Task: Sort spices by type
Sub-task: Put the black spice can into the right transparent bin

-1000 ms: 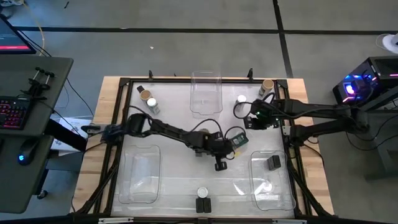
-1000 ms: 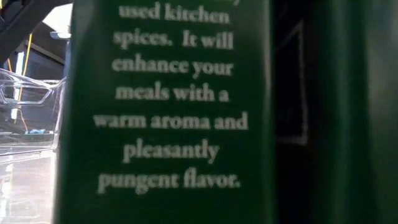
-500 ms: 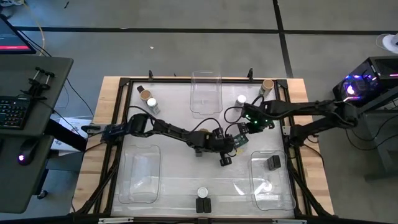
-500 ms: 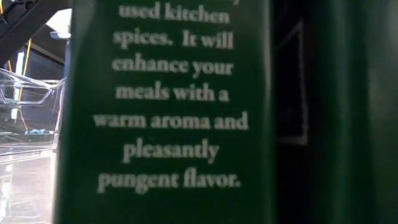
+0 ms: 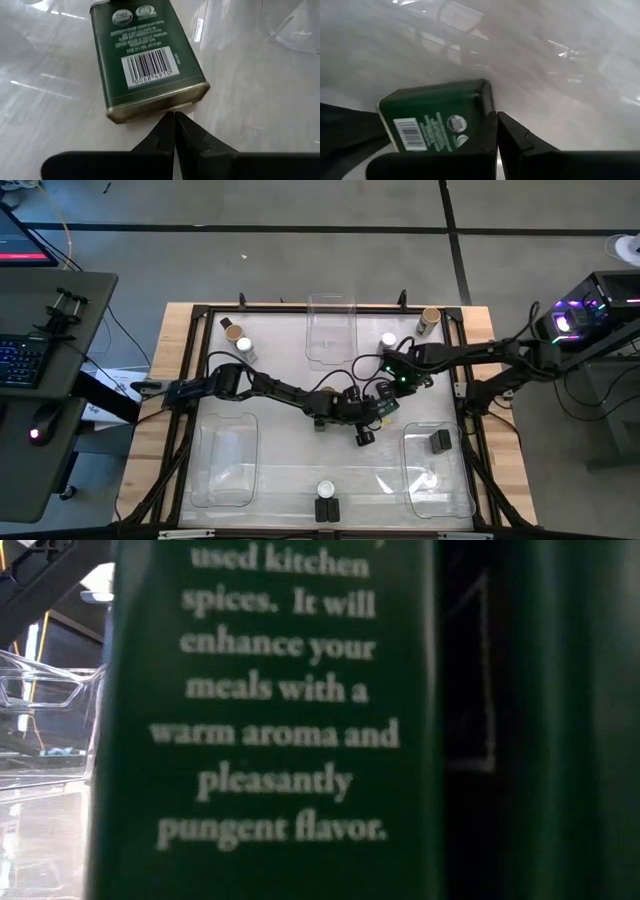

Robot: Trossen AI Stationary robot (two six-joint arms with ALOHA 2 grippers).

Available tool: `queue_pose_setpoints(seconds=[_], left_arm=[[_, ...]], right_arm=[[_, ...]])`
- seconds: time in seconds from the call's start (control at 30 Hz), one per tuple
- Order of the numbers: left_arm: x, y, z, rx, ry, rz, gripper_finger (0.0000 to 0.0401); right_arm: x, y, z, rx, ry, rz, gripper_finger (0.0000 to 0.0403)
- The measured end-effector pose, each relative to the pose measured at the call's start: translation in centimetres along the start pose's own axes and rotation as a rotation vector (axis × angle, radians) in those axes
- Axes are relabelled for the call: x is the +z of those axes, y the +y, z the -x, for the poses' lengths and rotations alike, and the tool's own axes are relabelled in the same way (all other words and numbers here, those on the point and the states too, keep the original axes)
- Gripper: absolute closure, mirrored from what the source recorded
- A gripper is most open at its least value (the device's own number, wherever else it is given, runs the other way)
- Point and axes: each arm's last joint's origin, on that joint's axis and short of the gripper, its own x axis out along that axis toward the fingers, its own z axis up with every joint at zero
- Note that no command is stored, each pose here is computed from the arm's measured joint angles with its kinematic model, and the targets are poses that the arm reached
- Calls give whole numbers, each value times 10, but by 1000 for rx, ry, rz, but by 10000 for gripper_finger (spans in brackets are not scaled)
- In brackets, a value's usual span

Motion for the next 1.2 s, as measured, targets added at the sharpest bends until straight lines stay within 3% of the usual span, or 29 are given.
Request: queue_pose_setpoints(seconds=[0.3,0.7,1.03,1.2], left_arm=[[-1,4,-1,16,16,-4,401],[-3,8,-1,27,49,-116,401],[-4,9,-1,32,59,-230,401],[-3,9,-2,30,56,-306,401]], right_arm=[[-1,4,4,62,4,19,403],[-12,6,32,219,-35,43,403],[-22,23,36,306,-97,54,403],[-24,34,39,410,-102,79,403]])
